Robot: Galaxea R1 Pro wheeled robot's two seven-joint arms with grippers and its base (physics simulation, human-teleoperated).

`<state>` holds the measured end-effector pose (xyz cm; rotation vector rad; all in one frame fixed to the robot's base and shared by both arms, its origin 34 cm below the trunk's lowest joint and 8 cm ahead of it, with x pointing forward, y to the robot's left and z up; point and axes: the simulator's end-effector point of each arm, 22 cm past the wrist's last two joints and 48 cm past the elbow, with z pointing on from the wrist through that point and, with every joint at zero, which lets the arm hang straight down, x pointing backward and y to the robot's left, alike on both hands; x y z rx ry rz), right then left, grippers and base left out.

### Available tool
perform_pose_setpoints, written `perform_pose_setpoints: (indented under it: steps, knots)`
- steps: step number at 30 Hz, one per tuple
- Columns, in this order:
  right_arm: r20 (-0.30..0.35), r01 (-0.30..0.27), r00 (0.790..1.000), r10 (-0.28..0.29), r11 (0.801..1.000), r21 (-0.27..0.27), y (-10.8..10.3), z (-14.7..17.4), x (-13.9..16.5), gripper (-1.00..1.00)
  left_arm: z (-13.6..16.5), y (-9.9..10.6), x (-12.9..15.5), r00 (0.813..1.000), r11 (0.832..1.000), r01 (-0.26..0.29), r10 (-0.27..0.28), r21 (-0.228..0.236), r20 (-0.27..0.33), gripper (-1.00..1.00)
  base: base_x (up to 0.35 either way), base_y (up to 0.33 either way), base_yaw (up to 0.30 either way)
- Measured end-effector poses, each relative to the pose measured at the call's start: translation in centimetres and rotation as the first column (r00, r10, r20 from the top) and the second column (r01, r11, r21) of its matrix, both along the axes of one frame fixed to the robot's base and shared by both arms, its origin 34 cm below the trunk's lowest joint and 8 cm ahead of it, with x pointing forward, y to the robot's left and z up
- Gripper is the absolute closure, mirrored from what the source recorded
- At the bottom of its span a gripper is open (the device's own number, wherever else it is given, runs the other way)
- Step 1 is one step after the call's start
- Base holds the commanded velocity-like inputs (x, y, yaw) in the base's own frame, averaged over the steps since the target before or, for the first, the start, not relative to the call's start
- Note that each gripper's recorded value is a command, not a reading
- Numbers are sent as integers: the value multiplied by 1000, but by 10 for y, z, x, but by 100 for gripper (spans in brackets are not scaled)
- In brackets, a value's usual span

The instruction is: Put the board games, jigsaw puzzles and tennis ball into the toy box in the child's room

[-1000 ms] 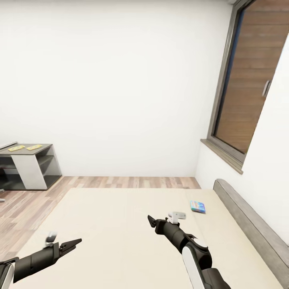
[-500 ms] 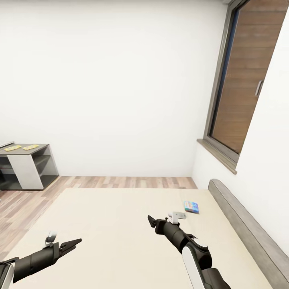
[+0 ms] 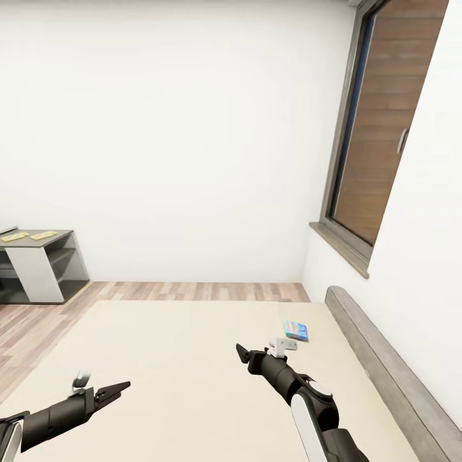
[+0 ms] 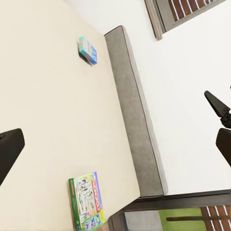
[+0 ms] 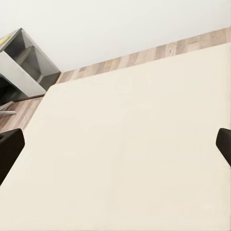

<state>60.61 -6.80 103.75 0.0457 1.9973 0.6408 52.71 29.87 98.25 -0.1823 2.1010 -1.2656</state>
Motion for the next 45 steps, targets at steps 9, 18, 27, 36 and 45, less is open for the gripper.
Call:
perform_pose_setpoints:
  steps: [9, 18, 27, 36, 45]
  knots:
    - [4, 1, 1000, -1, 1000, -1, 0, 1, 0, -100, 0, 0, 0, 1000, 1000, 0, 0, 1, 0, -100, 0, -34, 0]
    - [1, -1, 1000, 1, 1000, 0, 0, 0, 0, -100, 0, 0, 0, 1000, 1000, 0, 0, 1, 0, -100, 0, -2, 0]
    - [0, -7, 1000, 7, 1000, 13, 2, 1, -1, -100, 0, 0, 0, 1000, 1000, 0, 0, 1, 0, -100, 0, 0, 0]
    - [-4, -3, 1000, 3, 1000, 14, 1, 1, 0, -100, 0, 1, 0, 1000, 1000, -1, 1, 1, 0, -100, 0, 0, 0]
    - [-5, -1, 1000, 1, 1000, 11, 0, 1, 0, -100, 0, 1, 0, 1000, 1000, -1, 1, -1, 1, -100, 0, 0, 0]
